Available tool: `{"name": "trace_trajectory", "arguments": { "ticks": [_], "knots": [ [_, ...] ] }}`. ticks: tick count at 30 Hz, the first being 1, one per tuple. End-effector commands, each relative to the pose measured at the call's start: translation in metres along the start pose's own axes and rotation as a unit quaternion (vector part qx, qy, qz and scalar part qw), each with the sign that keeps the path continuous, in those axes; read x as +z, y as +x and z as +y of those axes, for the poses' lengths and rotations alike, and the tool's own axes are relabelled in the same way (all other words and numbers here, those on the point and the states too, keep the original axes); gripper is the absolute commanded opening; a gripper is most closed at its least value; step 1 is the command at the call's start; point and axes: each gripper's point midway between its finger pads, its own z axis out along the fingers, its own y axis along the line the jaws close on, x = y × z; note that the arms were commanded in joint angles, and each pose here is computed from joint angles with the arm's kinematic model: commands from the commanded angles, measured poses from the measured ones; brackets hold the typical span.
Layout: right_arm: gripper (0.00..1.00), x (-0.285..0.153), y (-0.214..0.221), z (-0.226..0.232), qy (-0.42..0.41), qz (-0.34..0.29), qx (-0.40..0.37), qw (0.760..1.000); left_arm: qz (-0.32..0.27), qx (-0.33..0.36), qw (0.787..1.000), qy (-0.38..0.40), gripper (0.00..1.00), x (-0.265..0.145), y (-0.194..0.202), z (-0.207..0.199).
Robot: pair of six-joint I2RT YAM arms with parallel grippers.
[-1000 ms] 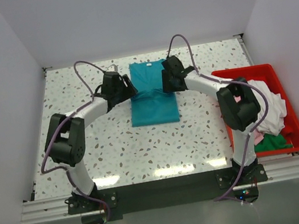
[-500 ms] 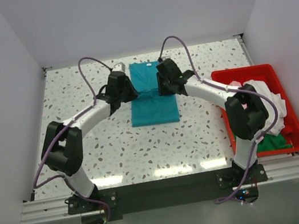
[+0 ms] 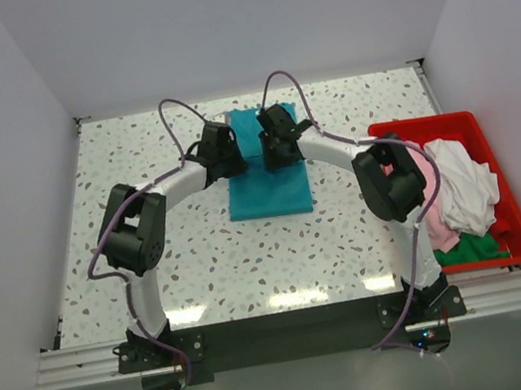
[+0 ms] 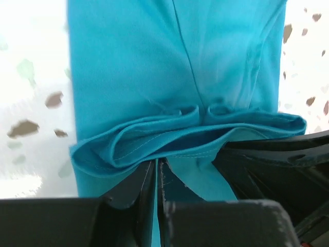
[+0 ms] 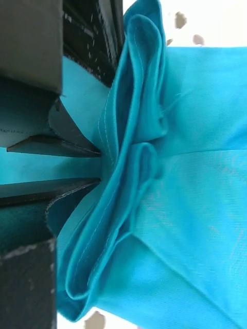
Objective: Fold and stack the t-shirts
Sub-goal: Fold the tshirt
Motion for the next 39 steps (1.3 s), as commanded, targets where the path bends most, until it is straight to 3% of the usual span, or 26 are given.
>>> {"name": "trace_trajectory", "arguments": {
  "ticks": [1,9,21,26,36,39],
  "knots": [
    [0.26,-0.005,-0.036,0.000,-0.009,-0.029,0.002,1.000,-0.046,0.011,0.998,0.030,0.11,-0.001,-0.049,-0.009],
    [0.27,0.009,-0.050,-0.022,0.007,-0.023,0.016,1.000,-0.043,0.013,0.998,0.035,0.16,0.019,-0.065,-0.003],
    [0.27,0.041,-0.020,-0.069,0.032,0.015,0.046,0.998,-0.001,-0.012,1.000,-0.025,0.14,0.047,-0.019,0.042],
    [0.31,0.038,-0.022,-0.080,0.043,0.010,0.043,0.998,-0.004,-0.018,0.999,-0.039,0.15,0.045,-0.018,0.052],
    [0.41,-0.018,-0.075,-0.066,0.028,-0.063,0.016,0.997,-0.121,0.037,0.992,0.020,0.44,-0.006,-0.093,0.012],
    [0.42,-0.033,-0.076,-0.064,0.023,-0.081,0.018,0.996,-0.139,0.040,0.989,0.030,0.52,-0.018,-0.097,0.008]
  ]
}}
